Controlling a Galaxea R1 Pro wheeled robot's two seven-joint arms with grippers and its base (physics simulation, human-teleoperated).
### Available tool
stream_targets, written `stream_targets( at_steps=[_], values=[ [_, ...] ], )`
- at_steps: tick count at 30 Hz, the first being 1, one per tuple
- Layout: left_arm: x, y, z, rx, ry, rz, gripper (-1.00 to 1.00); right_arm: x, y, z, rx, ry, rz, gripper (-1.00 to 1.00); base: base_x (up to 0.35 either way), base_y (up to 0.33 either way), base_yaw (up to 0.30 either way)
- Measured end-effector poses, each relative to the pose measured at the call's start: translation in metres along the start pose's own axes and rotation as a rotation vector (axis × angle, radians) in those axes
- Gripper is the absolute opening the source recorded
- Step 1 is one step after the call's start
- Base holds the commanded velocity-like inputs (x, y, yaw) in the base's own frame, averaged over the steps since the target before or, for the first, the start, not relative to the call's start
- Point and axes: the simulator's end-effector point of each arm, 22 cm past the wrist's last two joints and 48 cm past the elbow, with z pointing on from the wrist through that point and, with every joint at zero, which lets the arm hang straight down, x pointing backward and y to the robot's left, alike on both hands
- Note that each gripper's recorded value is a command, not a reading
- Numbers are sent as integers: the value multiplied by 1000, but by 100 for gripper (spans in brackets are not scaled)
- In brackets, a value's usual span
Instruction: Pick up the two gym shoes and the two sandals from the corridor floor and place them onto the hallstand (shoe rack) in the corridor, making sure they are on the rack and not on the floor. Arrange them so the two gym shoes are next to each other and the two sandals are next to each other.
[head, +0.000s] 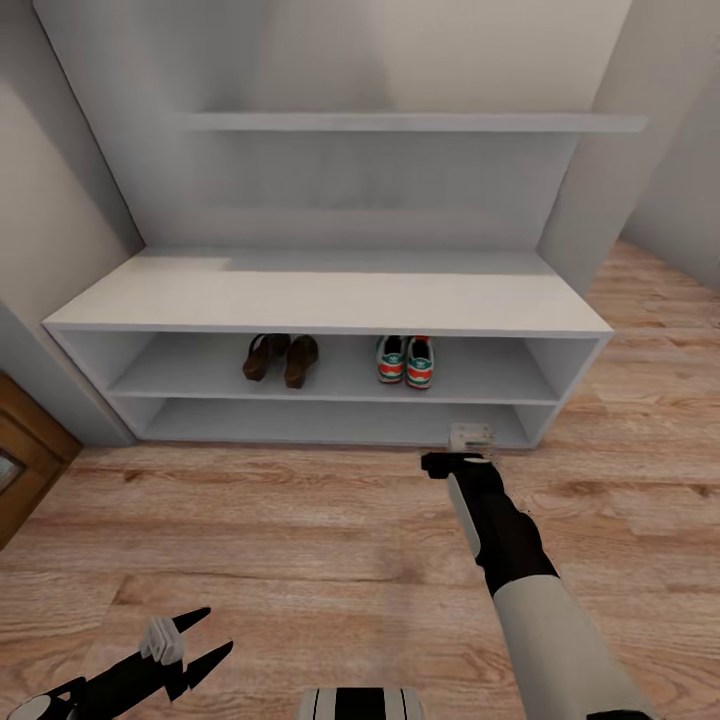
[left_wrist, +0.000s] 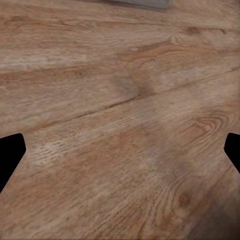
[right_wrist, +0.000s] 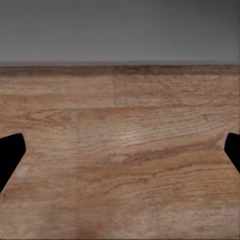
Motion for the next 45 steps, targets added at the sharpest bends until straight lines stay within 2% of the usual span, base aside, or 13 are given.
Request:
stream_targets(
  at_steps=[5,10,13,14,15,19,26,27,29,32,34,39,45],
  values=[
    [-9,1,-3,-11,-10,10,100,68,-7,11,9,88,-24,100,0,0,0],
    [-17,4,-8,-40,-6,6,100,114,-24,22,29,82,-36,100,0,0,0],
    [-22,13,-11,-95,-5,1,100,175,-37,28,31,71,-47,100,0,0,0],
    [-24,20,-12,-130,-5,1,100,205,-38,27,-6,46,-53,100,0,0,0],
    [-25,22,-13,-141,-4,1,100,233,-40,23,-26,69,-57,100,0,0,0],
    [-33,29,-17,-190,-4,2,100,258,-55,9,-100,23,-75,100,0,0,0],
    [-47,43,-26,-289,-7,0,100,279,-96,-19,-188,12,-116,100,0,0,0],
    [-49,54,-30,-345,-9,-2,100,291,-113,-29,-220,19,-131,100,0,0,0],
    [-53,63,-36,-398,-10,-3,100,298,-126,-40,-243,30,-147,100,0,0,0],
    [-59,72,-43,-452,-10,-4,100,299,-133,-49,-260,40,-156,100,0,0,0],
    [-63,88,-53,-546,-12,-5,100,311,-136,-59,-276,62,-160,100,0,0,0],
    [-66,98,-65,-642,-11,-21,100,316,-137,-73,-280,82,-159,100,0,0,0],
    [-30,106,-89,-788,59,-95,100,313,-135,-85,-282,94,-157,100,0,0,0]
  ],
)
